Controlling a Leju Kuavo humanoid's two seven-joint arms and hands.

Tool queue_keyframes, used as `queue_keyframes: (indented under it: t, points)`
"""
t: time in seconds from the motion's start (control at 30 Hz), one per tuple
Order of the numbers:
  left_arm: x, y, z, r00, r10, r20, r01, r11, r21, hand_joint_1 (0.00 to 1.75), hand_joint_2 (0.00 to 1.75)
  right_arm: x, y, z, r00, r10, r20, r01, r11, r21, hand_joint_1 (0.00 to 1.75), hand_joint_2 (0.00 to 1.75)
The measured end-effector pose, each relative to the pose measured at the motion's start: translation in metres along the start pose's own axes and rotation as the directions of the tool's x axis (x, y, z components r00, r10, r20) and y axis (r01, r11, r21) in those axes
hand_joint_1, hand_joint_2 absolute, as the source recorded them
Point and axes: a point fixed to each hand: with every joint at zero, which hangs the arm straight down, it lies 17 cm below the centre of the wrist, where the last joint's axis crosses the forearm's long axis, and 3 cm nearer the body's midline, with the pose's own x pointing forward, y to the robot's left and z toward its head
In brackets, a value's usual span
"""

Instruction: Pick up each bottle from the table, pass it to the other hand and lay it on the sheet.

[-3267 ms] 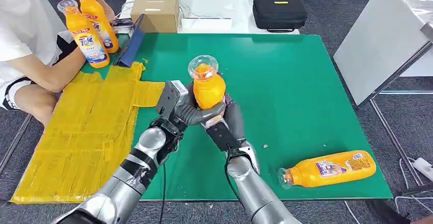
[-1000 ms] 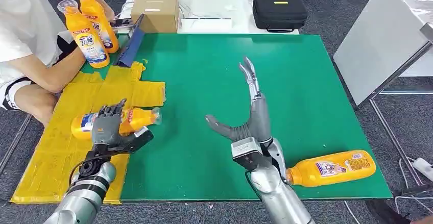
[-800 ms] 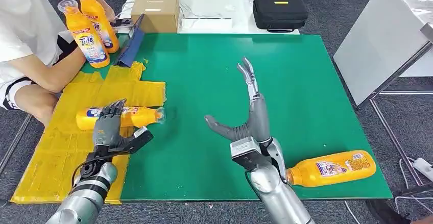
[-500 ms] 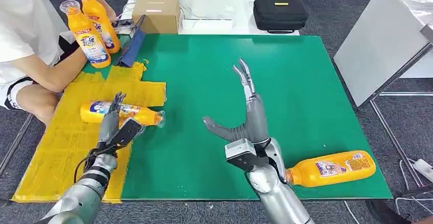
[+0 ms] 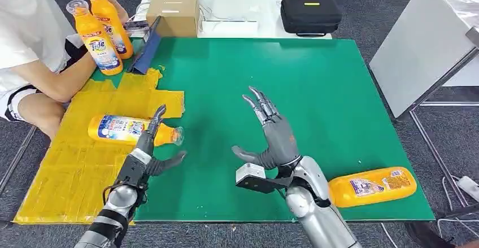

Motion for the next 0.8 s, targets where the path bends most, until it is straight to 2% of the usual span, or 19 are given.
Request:
queue_keyframes:
  t: [0.17,0.33,0.43,0.57,0.8]
  points:
    - [0.032,-0.014,0.005,0.996,0.042,0.073,-0.04,0.998,-0.039,0.0,1.75,-0.031,0.008,0.021,0.996,0.082,-0.032,-0.079,0.992,0.1,0.0,1.75]
    - [0.042,-0.024,0.012,0.995,0.05,0.091,-0.042,0.996,-0.081,0.0,1.75,-0.073,0.009,0.053,0.973,0.224,-0.049,-0.206,0.948,0.243,0.0,1.75]
    - [0.042,-0.028,0.014,0.995,0.051,0.09,-0.042,0.994,-0.099,0.0,1.75,-0.098,0.001,0.075,0.964,0.262,-0.051,-0.233,0.919,0.319,0.0,1.75]
    - [0.045,-0.033,0.013,0.994,0.058,0.094,-0.047,0.992,-0.115,0.0,1.75,-0.122,-0.012,0.102,0.964,0.261,-0.05,-0.219,0.885,0.411,0.0,1.75]
    - [0.048,-0.033,0.007,0.993,0.062,0.102,-0.051,0.993,-0.108,0.0,1.75,-0.142,-0.043,0.124,0.961,0.273,-0.047,-0.222,0.86,0.459,0.0,1.75]
